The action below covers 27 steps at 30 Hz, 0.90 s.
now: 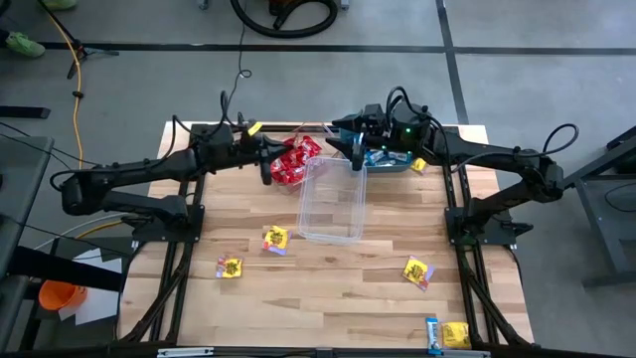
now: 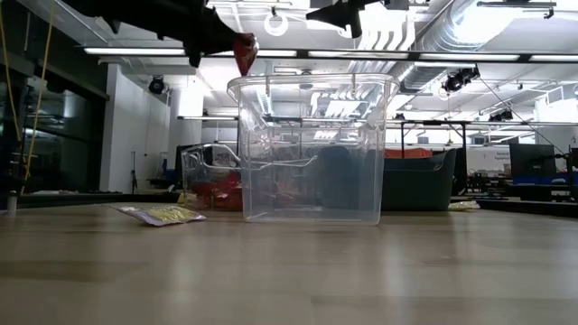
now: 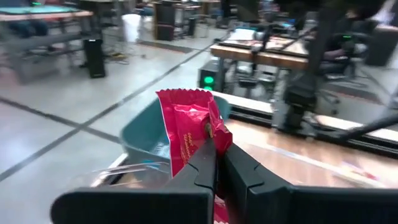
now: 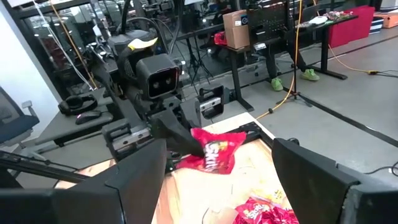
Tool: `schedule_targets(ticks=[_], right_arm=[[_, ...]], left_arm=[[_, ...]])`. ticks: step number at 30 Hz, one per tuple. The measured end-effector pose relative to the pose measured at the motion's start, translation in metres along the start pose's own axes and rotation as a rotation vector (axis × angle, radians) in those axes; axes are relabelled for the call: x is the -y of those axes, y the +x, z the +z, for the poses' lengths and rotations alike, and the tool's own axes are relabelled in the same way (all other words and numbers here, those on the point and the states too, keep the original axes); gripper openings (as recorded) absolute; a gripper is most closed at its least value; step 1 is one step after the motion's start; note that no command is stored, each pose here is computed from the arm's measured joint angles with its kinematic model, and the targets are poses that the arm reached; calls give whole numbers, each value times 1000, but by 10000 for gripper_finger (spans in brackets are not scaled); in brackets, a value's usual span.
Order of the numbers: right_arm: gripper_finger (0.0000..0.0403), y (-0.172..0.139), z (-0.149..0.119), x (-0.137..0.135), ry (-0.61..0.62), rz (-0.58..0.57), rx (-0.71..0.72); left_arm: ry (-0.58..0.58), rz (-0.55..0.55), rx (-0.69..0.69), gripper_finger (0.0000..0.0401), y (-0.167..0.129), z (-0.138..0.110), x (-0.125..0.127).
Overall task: Sort candy
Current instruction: Put the red candy into the transparent bin, then put the yellow candy into the transparent container
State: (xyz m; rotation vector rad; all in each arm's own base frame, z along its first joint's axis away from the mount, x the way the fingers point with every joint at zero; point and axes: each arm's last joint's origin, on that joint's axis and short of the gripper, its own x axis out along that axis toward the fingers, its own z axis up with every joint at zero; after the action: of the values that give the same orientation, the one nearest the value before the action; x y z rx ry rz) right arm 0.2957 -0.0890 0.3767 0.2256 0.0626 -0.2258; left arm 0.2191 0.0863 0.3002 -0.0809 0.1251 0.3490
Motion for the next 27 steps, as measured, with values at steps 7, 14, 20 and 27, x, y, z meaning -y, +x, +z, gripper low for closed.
schedule_targets(ticks=[7, 14, 20, 27], right_arm=[[288, 0, 0, 0, -1, 0, 0], [288, 0, 0, 0, -1, 0, 0], [288, -7, 5, -2, -1, 3, 14], [288, -32, 11, -5, -5, -8, -40]], left_arm=[[-23, 123, -10, 64, 0, 0, -4], [-20, 125, -21, 165, -2, 15, -3], [-12, 92, 16, 204, -12, 47, 0], [-15, -86, 19, 204, -21, 60, 17]])
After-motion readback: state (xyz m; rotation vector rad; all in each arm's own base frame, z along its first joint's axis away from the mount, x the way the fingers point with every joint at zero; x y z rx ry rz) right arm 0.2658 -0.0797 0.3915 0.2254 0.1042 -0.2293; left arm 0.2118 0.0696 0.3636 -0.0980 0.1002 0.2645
